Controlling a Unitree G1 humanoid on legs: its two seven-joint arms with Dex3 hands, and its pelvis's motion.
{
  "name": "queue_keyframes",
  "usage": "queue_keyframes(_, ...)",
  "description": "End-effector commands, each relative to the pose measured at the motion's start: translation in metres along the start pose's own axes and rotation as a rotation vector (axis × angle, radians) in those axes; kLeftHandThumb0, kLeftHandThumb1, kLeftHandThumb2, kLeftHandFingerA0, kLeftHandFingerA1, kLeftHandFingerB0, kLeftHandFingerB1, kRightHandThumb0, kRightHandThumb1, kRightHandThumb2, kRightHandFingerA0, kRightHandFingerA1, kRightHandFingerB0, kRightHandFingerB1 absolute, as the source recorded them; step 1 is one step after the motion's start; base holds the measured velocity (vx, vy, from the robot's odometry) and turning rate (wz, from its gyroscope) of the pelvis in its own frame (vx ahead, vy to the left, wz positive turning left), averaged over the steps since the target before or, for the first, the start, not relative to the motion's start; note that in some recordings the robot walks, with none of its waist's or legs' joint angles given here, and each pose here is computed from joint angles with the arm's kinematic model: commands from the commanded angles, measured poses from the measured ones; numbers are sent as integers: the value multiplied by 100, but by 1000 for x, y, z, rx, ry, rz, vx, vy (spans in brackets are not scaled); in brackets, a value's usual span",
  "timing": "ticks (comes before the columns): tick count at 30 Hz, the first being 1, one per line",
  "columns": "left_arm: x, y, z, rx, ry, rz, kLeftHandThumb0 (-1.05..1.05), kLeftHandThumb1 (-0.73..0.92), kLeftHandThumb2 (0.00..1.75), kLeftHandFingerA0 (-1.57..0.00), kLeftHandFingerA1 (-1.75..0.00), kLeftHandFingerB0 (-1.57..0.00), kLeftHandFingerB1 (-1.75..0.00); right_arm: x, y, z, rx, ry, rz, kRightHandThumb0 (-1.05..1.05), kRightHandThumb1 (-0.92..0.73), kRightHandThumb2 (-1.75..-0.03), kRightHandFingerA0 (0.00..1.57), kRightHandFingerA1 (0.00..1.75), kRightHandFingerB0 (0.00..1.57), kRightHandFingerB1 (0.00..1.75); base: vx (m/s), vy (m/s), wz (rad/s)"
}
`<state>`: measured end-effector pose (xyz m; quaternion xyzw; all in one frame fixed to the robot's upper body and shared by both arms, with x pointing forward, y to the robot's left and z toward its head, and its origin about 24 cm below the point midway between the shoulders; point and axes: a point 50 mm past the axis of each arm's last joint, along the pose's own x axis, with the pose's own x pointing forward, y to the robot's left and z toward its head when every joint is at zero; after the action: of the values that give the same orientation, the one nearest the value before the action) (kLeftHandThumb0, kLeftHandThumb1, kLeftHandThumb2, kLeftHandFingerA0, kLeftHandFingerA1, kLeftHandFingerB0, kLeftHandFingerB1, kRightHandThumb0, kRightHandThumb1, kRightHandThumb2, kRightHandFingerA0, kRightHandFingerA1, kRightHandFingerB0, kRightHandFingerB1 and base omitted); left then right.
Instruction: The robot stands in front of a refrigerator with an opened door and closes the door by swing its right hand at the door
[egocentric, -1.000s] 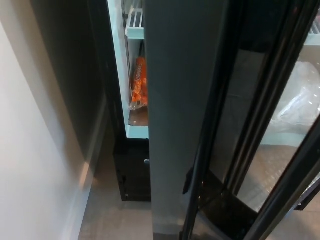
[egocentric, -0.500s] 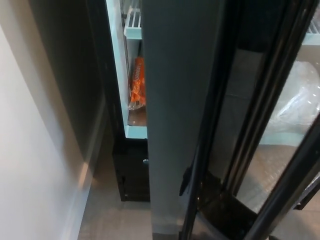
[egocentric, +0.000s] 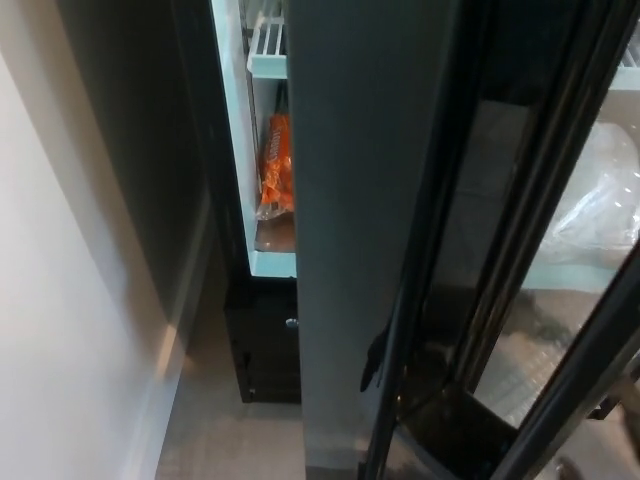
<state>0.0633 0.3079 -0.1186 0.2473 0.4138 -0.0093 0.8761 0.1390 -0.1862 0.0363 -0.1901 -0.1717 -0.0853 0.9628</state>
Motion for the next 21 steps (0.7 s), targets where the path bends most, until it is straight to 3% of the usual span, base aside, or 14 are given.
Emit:
queue_keyframes(1,5,17,12,36,-65,12,-78,74,107,-35,-49,-26,-44,-10,-69,171,-89,-948,-749,-77,-77,-64,11,33,24,36,0,0,0)
queue_keyframes(3,5,17,12,24,-64,11,-79,74,106,-35,-49,-26,-44,-9,-69,172,-90,-952,-760,-79,-75,-64,10,33,21,36,0,0,0)
queue_keyframes(4,5,17,12,24,-64,9,-72,71,106,-36,-51,-24,-44,-4,-67,176,-65,-996,-734,-76,-68,-62,18,33,33,35,0,0,0)
queue_keyframes(5,5,16,12,27,-65,9,-72,71,106,-36,-51,-24,-44,-1,-65,178,-47,-1029,-710,-76,-68,-62,18,33,33,35,0,0,0)
queue_keyframes(6,5,16,12,31,-64,8,-74,72,106,-35,-50,-24,-44,7,-61,181,-33,-1078,-676,-74,-55,-95,10,44,29,48,0,0,0)
queue_keyframes(11,4,15,11,34,-62,8,-74,72,106,-35,-50,-24,-44,16,-56,187,-30,-1130,-647,-74,-55,-95,10,44,29,48,0,0,0)
queue_keyframes(12,3,16,9,40,-58,6,-76,73,107,-37,-51,-24,-44,41,-38,194,83,-1168,-517,-87,-58,-60,30,37,42,36,0,0,0)
queue_keyframes(13,2,16,8,36,-58,7,-71,84,66,-44,-36,-40,-34,61,-19,197,81,-1156,-445,-73,-66,-61,26,40,36,36,0,0,0)
queue_keyframes(17,1,16,7,24,-61,9,-71,84,66,-44,-36,-40,-34,79,-4,196,15,-1113,-436,-73,-66,-61,26,40,36,36,0,0,0)
queue_keyframes(18,-1,15,3,26,-48,11,-70,84,66,-45,-36,-41,-34,96,11,179,-65,-953,-268,-79,-70,-100,5,15,5,15,0,0,0)
queue_keyframes(21,-4,13,0,24,-42,10,-70,84,66,-44,-36,-41,-34,145,44,126,-268,-657,45,-76,-73,-101,6,21,6,19,0,0,0)
